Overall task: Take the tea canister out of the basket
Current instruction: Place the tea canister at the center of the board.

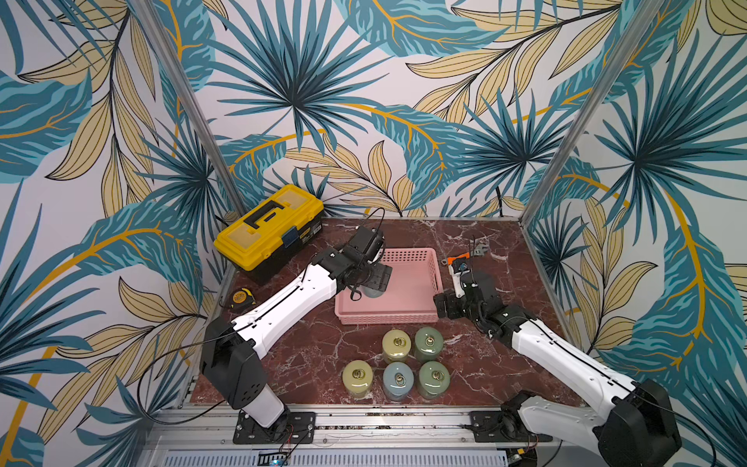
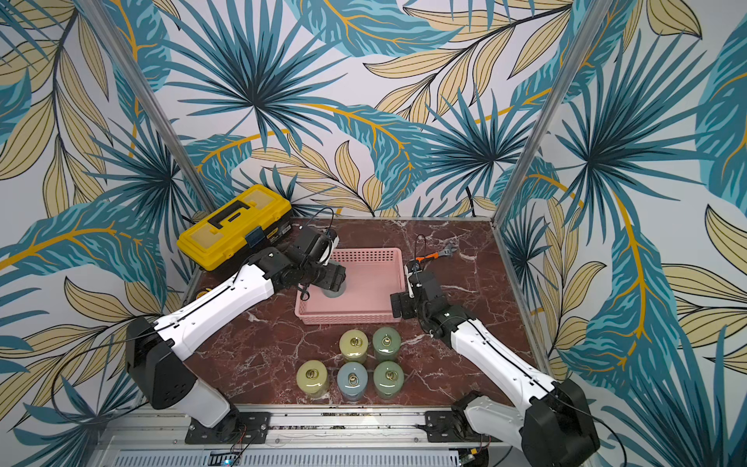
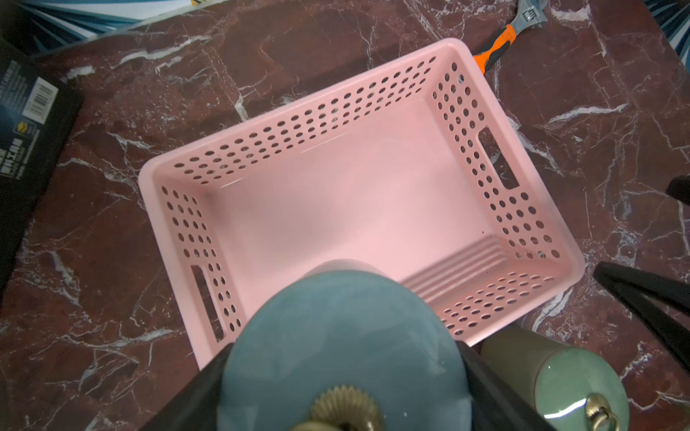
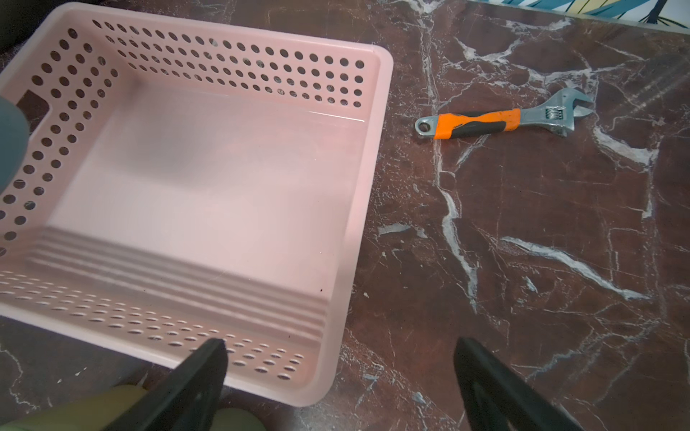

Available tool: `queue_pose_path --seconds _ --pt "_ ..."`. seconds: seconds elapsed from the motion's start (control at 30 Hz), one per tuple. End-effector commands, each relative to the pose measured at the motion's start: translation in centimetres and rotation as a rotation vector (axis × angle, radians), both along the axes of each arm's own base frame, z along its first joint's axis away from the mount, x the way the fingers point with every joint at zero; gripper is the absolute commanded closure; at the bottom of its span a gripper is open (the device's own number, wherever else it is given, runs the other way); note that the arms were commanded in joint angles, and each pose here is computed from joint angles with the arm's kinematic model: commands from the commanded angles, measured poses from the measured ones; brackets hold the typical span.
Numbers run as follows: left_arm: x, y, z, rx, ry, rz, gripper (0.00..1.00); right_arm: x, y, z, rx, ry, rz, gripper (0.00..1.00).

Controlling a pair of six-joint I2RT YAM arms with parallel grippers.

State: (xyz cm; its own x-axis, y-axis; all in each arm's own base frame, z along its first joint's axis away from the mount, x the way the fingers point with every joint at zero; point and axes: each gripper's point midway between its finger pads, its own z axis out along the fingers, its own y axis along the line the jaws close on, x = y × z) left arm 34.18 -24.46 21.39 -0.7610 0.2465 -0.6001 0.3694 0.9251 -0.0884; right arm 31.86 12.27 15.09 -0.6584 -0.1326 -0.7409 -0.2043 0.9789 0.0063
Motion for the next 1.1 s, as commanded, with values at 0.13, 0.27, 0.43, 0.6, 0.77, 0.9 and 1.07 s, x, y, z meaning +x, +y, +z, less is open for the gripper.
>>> queue_pose_path --seconds 0.13,0.27,0.43,0.6,0.77,0.9,1.07 --pt "-2.3 1.1 2.0 -0.046 -0.053 0.007 0.57 -0.2 -0.3 0.0 0.009 -0.018 -0.013 0.01" --pt "-3.9 1.5 1.7 -0.035 -0.043 -0.003 0.57 -0.2 -0.4 0.1 0.012 -0.025 -0.014 0.01" --pt "-5.9 2.2 1.0 -0.014 -0.032 -0.003 0.57 -0.2 -0.4 0.1 0.011 -0.03 -0.015 0.01" --pt "-7.6 2.7 0.8 -0.018 -0.04 0.0 0.57 -0.2 -0.4 0.1 0.013 -0.03 -0.016 0.01" --pt "-9.2 3.2 0.3 -0.023 -0.039 0.007 0.57 -0.2 -0.4 0.1 0.014 -0.03 -0.016 0.01" --pt "-10.2 3.1 -0.2 -0.036 -0.041 0.005 0.57 -0.2 -0.4 0.1 0.012 -0.029 -0.016 0.01" --pt "-11.1 2.8 -0.8 -0.057 -0.05 0.0 0.57 -0.2 -0.4 0.0 0.01 -0.029 -0.017 0.01"
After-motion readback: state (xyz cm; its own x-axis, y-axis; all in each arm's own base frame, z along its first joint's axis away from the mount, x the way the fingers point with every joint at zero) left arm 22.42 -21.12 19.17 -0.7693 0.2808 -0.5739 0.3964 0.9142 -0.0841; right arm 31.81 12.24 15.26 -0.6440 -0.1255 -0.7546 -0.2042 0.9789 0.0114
